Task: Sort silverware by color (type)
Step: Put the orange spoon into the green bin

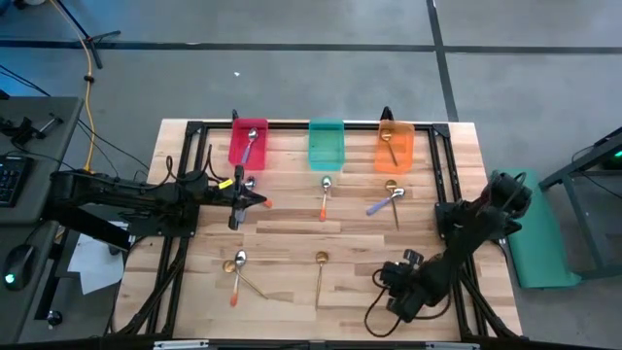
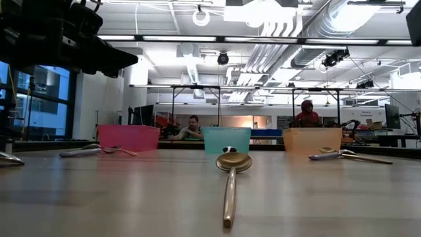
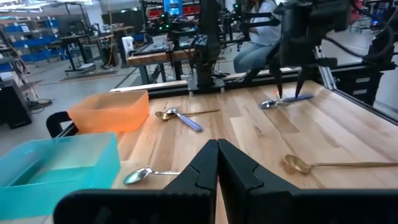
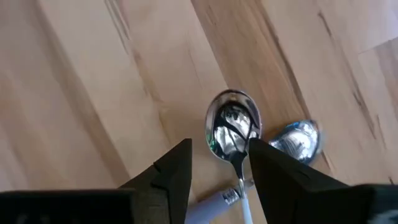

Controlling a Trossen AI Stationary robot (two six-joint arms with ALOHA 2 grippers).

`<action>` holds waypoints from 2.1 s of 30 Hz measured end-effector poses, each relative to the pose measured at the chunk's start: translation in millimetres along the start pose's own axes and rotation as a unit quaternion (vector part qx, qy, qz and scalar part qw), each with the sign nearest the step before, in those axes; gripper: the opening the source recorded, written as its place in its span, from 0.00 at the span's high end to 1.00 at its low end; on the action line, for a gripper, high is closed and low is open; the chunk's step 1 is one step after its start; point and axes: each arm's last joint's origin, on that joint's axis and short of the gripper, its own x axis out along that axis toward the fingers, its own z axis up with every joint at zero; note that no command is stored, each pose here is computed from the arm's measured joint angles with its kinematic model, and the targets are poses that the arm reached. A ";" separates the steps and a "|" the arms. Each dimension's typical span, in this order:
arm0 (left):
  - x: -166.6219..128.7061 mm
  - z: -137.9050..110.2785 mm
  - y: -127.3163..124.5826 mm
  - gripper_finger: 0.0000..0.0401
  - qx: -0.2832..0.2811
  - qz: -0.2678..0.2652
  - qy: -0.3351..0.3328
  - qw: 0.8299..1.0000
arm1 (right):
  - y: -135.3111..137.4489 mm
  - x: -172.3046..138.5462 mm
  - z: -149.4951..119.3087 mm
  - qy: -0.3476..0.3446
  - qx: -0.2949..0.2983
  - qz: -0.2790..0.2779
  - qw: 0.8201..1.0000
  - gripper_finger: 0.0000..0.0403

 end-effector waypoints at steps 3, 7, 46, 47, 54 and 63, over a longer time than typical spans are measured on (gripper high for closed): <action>0.0 -0.2 0.0 1.00 -0.004 0.000 0.001 1.000 | 3.5 6.3 0.9 0.010 0.000 -0.008 1.000 0.64; 0.0 -0.3 -0.1 1.00 -0.012 -0.001 0.002 1.000 | 3.8 11.0 3.7 0.012 0.006 -0.014 1.000 0.64; 0.0 -2.2 -0.3 1.00 -0.038 -0.002 0.011 0.999 | -6.6 15.0 16.8 0.079 0.041 -0.023 0.996 0.61; 0.0 -2.3 -0.4 1.00 -0.038 -0.003 0.012 0.999 | -5.9 15.8 15.4 0.080 0.032 -0.024 0.996 0.62; 0.0 -3.0 -0.4 1.00 -0.039 -0.002 0.016 0.999 | -3.0 26.9 11.9 0.091 -0.038 -0.037 0.994 0.71; -0.1 -3.1 -0.4 1.00 -0.039 -0.001 0.016 0.999 | -2.2 28.6 12.2 0.094 -0.057 -0.030 0.993 0.85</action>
